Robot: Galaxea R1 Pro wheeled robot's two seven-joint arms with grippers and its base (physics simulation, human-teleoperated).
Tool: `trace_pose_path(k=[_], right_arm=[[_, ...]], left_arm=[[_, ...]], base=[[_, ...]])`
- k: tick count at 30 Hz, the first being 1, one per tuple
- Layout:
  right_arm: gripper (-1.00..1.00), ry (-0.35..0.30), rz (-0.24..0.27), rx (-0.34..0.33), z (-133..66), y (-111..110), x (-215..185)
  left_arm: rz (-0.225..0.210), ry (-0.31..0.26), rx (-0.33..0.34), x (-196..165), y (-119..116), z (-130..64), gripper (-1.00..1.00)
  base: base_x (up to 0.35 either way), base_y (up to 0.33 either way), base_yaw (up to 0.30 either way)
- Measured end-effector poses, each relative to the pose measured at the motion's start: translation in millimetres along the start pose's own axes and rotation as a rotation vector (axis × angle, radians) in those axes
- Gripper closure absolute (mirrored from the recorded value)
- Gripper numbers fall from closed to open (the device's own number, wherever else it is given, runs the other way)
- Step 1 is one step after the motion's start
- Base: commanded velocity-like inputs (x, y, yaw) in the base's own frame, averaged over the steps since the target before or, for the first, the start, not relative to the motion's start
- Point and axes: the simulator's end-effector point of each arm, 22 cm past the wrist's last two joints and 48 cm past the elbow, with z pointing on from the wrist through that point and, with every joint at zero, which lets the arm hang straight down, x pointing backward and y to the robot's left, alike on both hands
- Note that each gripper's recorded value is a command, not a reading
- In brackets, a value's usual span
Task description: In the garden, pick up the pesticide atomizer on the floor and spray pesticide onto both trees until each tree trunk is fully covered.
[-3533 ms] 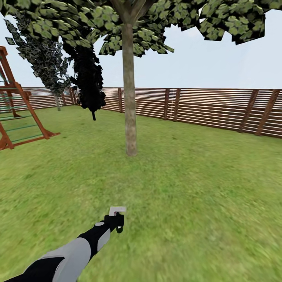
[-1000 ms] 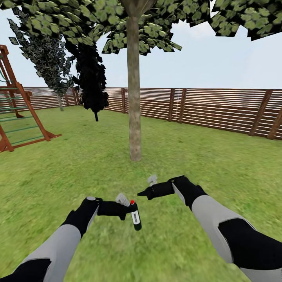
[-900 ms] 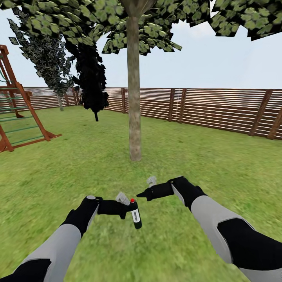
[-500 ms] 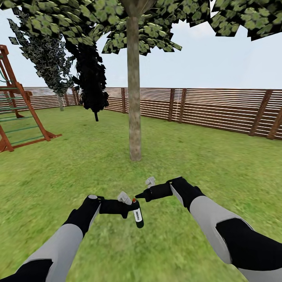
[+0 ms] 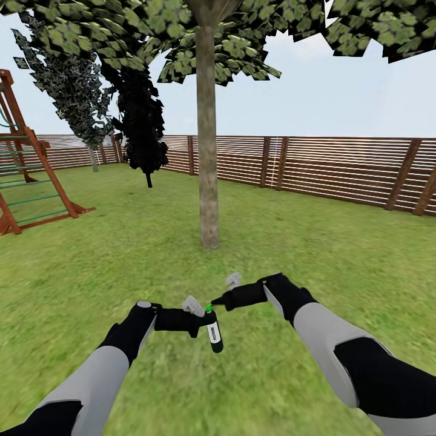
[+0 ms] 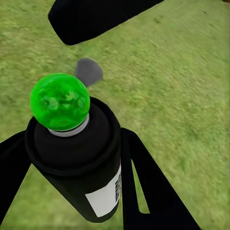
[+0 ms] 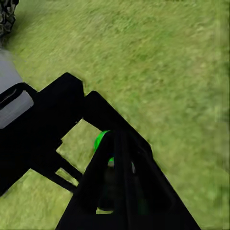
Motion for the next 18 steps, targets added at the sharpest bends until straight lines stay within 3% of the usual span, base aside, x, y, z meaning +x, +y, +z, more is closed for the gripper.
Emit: trace_pose_path(k=[1, 4, 6, 8, 12, 13, 15, 16, 17, 18], right_arm=[[-1.00, -0.003, -0.002, 0.023, -2.0, -5.7, -2.0], [-1.00, -0.048, -0.040, 0.142, -37.5, -42.5, -23.0], [-1.00, -0.055, -0.045, 0.173, -47.6, -52.8, -25.3], [-1.00, -0.081, -0.027, 0.267, -72.0, -83.0, -27.3], [-1.00, -0.179, 0.075, 0.602, -159.6, -176.9, -25.3], [-1.00, -0.186, 0.094, 0.705, -181.5, -199.2, -19.2], [-1.00, -0.165, 0.137, 0.915, -215.6, -239.5, 13.8], [-1.00, -0.133, 0.171, 1.037, -231.2, -260.8, 49.8], [-1.00, -0.112, 0.189, 1.095, -235.5, -271.0, 77.6], [-1.00, -0.099, 0.199, 1.133, -236.0, -277.2, 103.3]], left_arm=[[0.000, 0.000, 0.000, 0.0, 0.1, 0.0, 1.00], [-0.001, -0.002, -0.002, 0.1, 0.8, -0.4, 1.00], [-0.003, -0.004, -0.004, -0.1, 1.2, -0.7, 1.00], [-0.005, -0.007, -0.011, -0.1, 3.5, -1.8, 1.00], [-0.011, 0.002, -0.054, 5.9, 16.6, -8.2, 1.00], [-0.016, 0.009, -0.124, 10.7, 35.9, -16.4, 1.00], [-0.071, -0.006, -0.374, 21.9, 96.6, -42.8, 1.00], [-0.159, -0.039, -0.566, 35.1, 137.8, -66.5, 1.00], [-0.221, -0.046, -0.699, 49.4, 161.1, -81.5, 1.00], [-0.267, -0.057, -0.780, 60.0, 172.4, -89.1, 1.00]], base=[[0.000, 0.000, 0.000], [0.000, 0.000, 0.000], [0.000, 0.000, 0.000], [0.000, 0.000, 0.000], [0.000, 0.000, 0.000], [0.000, 0.000, 0.000], [0.000, 0.000, 0.000], [0.000, 0.000, 0.000], [0.010, 0.000, 0.000], [0.131, 0.000, 0.000]])
